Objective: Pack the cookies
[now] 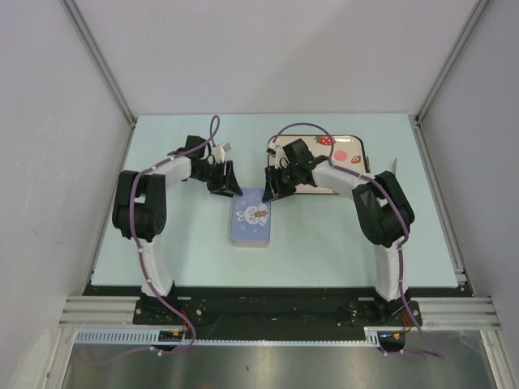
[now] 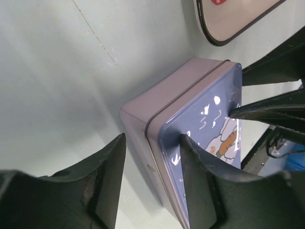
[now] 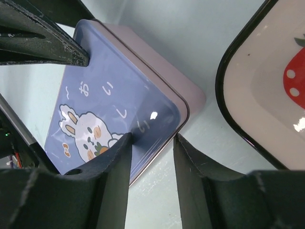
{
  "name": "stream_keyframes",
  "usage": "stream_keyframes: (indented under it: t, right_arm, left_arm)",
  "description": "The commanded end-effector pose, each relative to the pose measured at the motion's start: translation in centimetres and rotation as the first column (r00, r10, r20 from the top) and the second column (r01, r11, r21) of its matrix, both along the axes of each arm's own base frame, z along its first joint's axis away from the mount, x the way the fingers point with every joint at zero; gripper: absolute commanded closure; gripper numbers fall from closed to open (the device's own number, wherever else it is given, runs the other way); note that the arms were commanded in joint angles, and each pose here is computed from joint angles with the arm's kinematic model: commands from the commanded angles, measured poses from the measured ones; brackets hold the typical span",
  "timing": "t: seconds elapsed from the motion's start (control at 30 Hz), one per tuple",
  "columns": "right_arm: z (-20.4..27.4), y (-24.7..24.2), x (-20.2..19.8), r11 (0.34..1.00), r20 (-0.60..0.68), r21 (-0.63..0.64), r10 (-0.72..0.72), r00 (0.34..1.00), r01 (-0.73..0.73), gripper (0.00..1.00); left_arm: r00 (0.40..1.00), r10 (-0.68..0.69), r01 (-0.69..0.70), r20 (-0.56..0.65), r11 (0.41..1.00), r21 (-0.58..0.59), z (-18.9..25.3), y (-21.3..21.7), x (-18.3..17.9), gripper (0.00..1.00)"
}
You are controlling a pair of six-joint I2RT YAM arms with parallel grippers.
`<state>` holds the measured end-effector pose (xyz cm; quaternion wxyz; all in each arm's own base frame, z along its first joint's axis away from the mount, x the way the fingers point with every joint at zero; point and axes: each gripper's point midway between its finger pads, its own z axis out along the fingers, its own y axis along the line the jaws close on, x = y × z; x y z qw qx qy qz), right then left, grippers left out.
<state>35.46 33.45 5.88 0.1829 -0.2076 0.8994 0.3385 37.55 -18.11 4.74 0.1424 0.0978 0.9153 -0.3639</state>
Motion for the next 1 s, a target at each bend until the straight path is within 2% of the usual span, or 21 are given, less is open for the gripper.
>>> stream_keyframes:
  t: [0.0,0.27,0.5,0.57,0.6,0.7,0.73,0.9,0.97]
  right_arm:
    - [-1.4,-1.2,-2.3,0.993,-0.003,-0.112,0.045,0.999,-0.045,0.54]
    - [2.8,-4.5,1.9,0.988,0.137,-0.142,-0.040,0.990,0.059,0.40]
    - [8.4,-7.1,4.9,0.974,0.361,-0.161,-0.094,0.928,0.161,0.34]
    - [10.8,-8.4,5.8,0.962,0.444,-0.167,-0.121,0.888,0.215,0.32]
    - [11.8,-8.8,6.3,0.957,0.481,-0.164,-0.133,0.867,0.237,0.26]
    - [15.8,-11.1,7.6,0.936,0.602,-0.141,-0.178,0.778,0.324,0.22]
    - [17.4,-12.4,8.0,0.918,0.643,-0.135,-0.205,0.738,0.372,0.15]
    - [22.6,-16.4,9.3,0.870,0.763,-0.070,-0.269,0.588,0.489,0.02]
    - [25.0,-18.3,9.6,0.835,0.811,-0.045,-0.290,0.508,0.549,0.00]
  left_arm:
    - [0.994,0.004,-0.020,0.108,0.989,0.145,-1.4,1.9,1.2,0.46]
    - [0.976,0.005,-0.028,0.216,0.994,0.103,2.5,1.5,1.4,0.39]
    - [0.916,0.059,-0.086,0.397,0.995,0.049,8.7,2.5,2.7,0.32]
    - [0.885,0.081,-0.106,0.459,0.994,0.029,11.0,2.9,3.3,0.27]
    - [0.871,0.096,-0.126,0.482,0.992,0.030,11.7,3.5,3.6,0.26]
    - [0.818,0.124,-0.174,0.562,0.984,0.037,14.2,4.8,4.3,0.20]
    - [0.800,0.133,-0.189,0.585,0.981,0.035,14.9,5.1,4.4,0.15]
    - [0.675,0.177,-0.292,0.716,0.956,0.039,19.8,7.2,4.1,0.05]
    - [0.628,0.187,-0.321,0.755,0.946,0.033,21.7,7.8,4.0,0.01]
